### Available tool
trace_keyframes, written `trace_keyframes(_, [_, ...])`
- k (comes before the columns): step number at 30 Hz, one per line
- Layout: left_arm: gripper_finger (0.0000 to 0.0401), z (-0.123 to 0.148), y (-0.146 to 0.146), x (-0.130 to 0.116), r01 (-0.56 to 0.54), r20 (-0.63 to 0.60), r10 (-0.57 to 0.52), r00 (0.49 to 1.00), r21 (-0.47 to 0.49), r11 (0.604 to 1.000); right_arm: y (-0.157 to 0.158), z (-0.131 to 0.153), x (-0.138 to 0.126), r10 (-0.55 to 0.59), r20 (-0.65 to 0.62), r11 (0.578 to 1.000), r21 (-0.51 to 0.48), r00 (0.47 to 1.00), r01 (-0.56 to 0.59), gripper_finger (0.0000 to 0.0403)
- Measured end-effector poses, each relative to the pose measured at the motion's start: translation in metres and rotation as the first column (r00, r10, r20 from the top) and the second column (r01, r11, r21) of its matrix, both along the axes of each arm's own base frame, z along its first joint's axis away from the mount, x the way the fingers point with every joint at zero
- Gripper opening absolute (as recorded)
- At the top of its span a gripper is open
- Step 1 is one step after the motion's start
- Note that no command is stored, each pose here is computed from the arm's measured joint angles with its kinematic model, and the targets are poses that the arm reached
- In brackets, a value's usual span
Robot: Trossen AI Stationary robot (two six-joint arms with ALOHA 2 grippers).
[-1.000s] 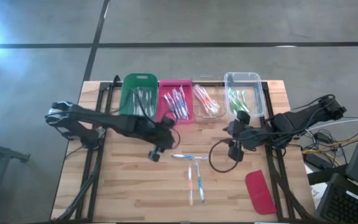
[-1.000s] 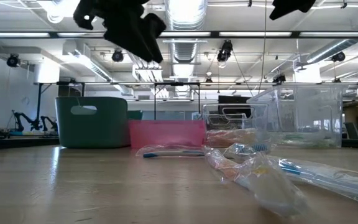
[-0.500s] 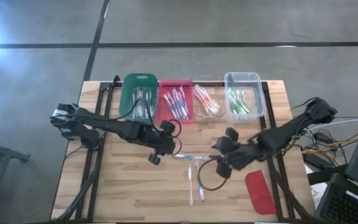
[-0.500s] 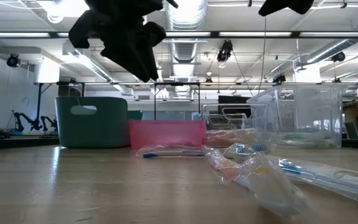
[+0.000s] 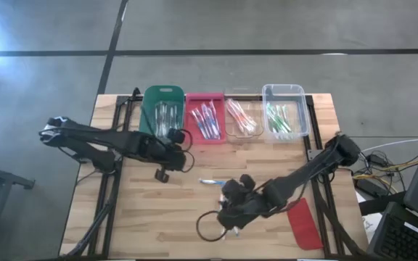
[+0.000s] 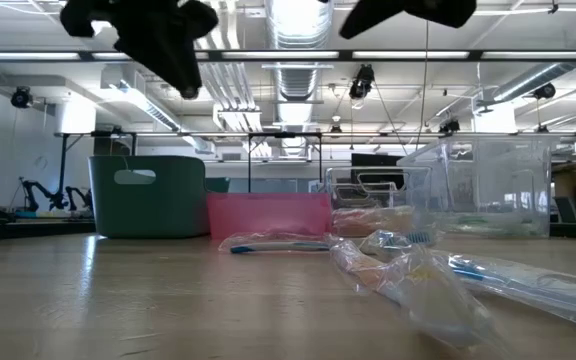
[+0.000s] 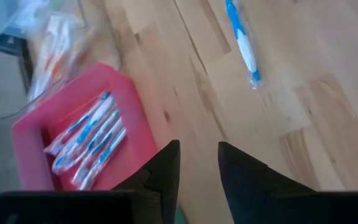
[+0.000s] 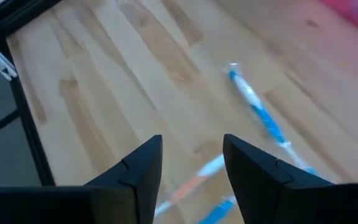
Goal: Pick & Place Toothbrushes
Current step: Put the orange toothbrush into the transparent bin
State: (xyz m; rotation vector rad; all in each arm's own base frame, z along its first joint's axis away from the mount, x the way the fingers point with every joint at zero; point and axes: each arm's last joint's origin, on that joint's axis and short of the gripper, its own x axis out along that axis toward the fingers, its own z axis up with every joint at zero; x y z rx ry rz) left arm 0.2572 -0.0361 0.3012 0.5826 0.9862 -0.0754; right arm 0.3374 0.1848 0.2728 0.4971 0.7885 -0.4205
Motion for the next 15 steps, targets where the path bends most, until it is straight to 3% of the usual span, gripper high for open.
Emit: trace_keyframes(15, [0.0112, 0.046, 0.010, -0.055, -0.007, 0.179, 0.014, 0.984, -0.040, 0.999, 0.026, -0.063, 0.040, -0.256, -0.130, 0.960, 0.079, 0.958, 0.267, 0.0145])
